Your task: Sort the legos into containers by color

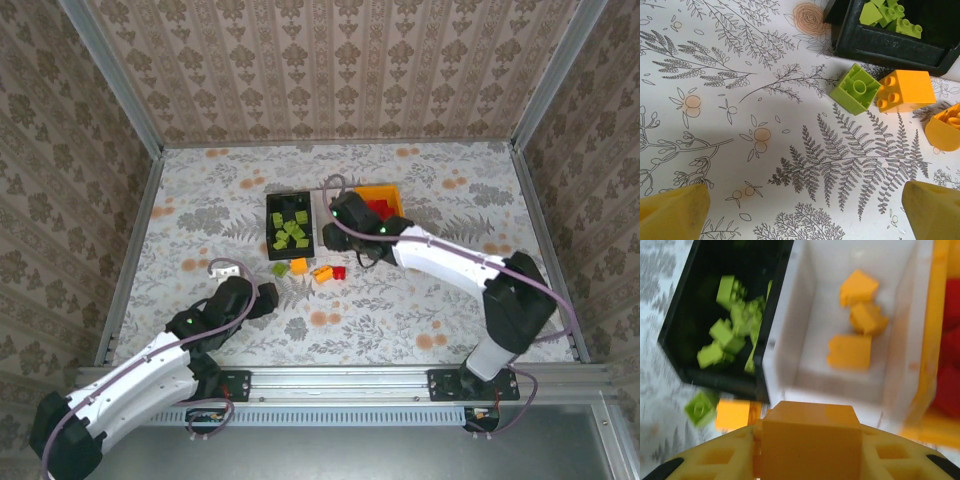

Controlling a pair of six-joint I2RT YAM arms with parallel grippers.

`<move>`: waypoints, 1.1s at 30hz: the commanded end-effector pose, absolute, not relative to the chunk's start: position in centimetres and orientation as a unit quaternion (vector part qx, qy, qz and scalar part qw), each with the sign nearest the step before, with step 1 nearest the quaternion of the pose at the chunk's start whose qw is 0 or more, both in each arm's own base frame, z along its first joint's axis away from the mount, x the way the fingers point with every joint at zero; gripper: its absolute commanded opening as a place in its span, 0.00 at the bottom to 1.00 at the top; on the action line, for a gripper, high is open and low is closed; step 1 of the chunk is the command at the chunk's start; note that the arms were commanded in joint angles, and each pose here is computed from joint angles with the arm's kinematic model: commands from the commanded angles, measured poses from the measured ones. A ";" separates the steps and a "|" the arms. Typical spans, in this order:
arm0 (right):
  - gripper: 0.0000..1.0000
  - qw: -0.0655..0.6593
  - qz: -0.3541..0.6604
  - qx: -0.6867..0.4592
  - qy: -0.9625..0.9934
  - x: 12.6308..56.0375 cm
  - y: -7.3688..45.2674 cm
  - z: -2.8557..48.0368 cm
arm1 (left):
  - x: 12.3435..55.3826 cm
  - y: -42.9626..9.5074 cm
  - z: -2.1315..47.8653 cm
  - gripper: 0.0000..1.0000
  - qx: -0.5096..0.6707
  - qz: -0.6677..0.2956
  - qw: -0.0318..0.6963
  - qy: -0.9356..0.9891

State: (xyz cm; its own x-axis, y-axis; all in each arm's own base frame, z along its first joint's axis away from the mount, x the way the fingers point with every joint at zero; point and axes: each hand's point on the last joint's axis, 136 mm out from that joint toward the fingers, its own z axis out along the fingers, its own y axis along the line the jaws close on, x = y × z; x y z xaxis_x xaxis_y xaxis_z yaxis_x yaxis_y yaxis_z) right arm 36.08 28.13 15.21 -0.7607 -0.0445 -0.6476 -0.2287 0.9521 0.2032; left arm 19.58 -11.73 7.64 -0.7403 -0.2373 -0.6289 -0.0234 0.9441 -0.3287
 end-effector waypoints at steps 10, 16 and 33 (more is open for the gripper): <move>0.53 0.299 0.068 -0.044 0.951 42.3 27.9 11.6 | 19.2 -12.8 8.5 1.00 -0.058 -0.179 0.353 0.916; 0.75 0.315 0.093 -0.038 0.944 42.0 28.1 14.4 | 19.4 -14.2 9.8 1.00 -0.022 -0.194 0.357 0.913; 0.78 0.295 0.155 -0.006 0.943 31.9 23.5 13.0 | 22.2 -23.8 11.2 0.98 0.184 -0.205 0.332 0.902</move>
State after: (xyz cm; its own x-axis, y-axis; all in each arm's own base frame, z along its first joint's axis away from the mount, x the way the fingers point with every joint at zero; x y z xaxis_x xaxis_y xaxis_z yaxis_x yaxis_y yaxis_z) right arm 32.97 23.73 13.33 -0.8206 0.0340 -0.5705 -0.1263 0.9627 0.2391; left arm 21.32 -21.22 9.94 -0.7742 0.0956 -0.6257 0.3457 0.8919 -0.2915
